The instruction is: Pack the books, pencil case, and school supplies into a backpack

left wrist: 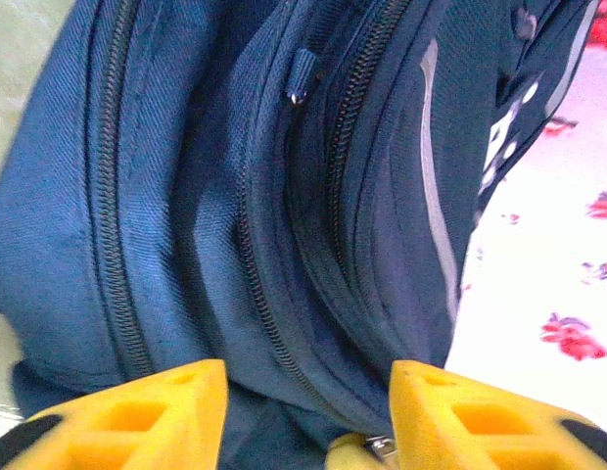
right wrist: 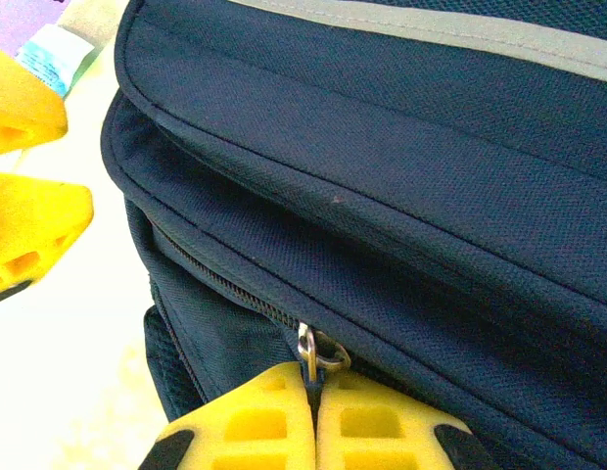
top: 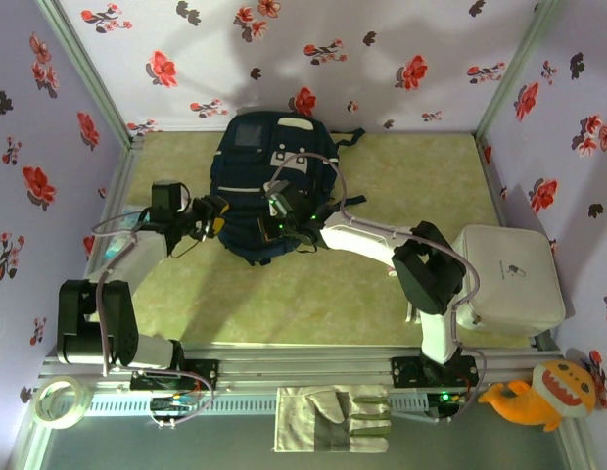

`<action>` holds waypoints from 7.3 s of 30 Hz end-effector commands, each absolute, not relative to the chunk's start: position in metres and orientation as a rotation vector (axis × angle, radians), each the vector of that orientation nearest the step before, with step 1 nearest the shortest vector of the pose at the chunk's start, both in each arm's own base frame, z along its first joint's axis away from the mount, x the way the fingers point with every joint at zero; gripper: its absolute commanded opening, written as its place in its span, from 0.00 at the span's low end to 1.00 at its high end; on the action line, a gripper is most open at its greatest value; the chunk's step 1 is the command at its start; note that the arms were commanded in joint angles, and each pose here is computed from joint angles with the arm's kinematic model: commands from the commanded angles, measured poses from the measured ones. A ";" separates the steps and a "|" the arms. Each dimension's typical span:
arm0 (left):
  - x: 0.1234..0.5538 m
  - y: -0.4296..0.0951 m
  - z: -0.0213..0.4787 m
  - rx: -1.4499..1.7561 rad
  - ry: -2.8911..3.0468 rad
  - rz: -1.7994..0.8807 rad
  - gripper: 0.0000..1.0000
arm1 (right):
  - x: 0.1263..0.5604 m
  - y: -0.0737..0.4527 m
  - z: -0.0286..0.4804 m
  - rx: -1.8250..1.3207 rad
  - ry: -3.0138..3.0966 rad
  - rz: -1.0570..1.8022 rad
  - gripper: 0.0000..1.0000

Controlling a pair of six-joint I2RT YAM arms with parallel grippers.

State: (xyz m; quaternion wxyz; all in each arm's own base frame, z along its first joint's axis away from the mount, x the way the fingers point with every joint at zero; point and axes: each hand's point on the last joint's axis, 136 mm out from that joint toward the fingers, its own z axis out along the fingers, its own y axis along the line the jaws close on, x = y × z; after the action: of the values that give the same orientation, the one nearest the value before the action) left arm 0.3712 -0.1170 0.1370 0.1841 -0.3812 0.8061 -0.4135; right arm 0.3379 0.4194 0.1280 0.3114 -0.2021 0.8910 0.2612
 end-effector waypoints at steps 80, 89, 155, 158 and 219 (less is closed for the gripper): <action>0.373 -0.233 0.171 1.061 2.375 -0.365 0.56 | 0.365 0.313 0.188 -0.358 2.222 0.630 0.00; 0.381 -0.250 0.164 1.173 2.244 -0.417 0.56 | 0.365 0.313 0.187 -0.348 2.223 0.654 0.00; 0.278 -0.237 0.179 1.680 2.160 -0.506 0.00 | 0.491 0.183 0.142 -0.050 2.478 0.266 0.00; 0.278 -0.238 0.185 1.657 2.161 -0.509 0.00 | 0.471 0.169 0.139 0.019 2.491 0.236 0.00; 0.331 -0.262 0.197 1.392 1.932 -0.378 0.00 | 0.362 0.300 0.141 -0.543 2.421 1.062 0.71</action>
State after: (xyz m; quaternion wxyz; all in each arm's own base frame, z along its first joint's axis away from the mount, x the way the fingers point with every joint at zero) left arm 0.3049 -0.2629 0.1678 0.2803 0.5697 0.7519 -0.1774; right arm 0.3792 0.2996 0.1494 0.2474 -0.1774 0.8761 0.3738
